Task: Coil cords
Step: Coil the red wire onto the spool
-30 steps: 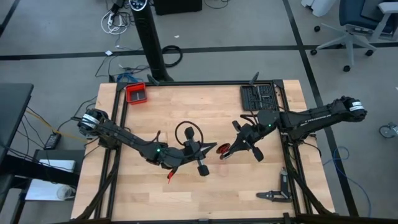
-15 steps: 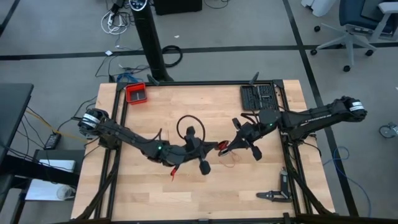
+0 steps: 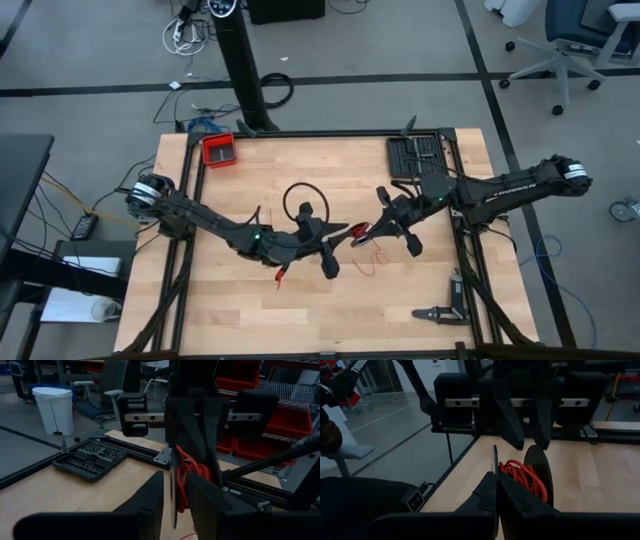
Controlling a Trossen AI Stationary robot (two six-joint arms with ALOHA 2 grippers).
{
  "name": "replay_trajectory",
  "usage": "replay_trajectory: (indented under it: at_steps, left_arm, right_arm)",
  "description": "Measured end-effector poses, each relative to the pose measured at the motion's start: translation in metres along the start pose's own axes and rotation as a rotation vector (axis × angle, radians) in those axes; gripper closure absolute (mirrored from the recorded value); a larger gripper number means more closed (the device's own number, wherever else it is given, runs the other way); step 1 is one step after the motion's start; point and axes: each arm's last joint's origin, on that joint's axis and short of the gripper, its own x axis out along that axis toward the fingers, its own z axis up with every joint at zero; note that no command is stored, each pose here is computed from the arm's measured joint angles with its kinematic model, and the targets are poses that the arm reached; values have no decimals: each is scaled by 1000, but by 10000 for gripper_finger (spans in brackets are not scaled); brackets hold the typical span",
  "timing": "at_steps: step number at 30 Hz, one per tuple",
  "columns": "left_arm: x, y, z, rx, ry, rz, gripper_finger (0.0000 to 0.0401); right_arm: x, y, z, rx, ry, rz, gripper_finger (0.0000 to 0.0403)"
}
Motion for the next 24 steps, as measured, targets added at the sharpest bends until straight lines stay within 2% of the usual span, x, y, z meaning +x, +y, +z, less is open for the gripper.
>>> replay_trajectory:
  at_steps: [8, 14, 17, 20, 24]
  left_arm:
    - [0, 1, 0, -1, 0, 2, 307]
    - [1, 1, 1, 4, -10, 22, 309]
    - [1, 2, 2, 19, -20, 41, 332]
    - [2, 1, 2, 39, -38, 33, 384]
    - [5, 1, 0, 54, -45, 27, 397]
  right_arm:
    - [0, 2, 6, -19, -58, 3, 401]
    - [1, 6, 6, -40, -68, -38, 401]
    - [2, 8, 8, -47, -87, -36, 400]
    - [2, 10, 9, -40, -101, -47, 394]
    - [2, 11, 10, -40, -104, -60, 376]
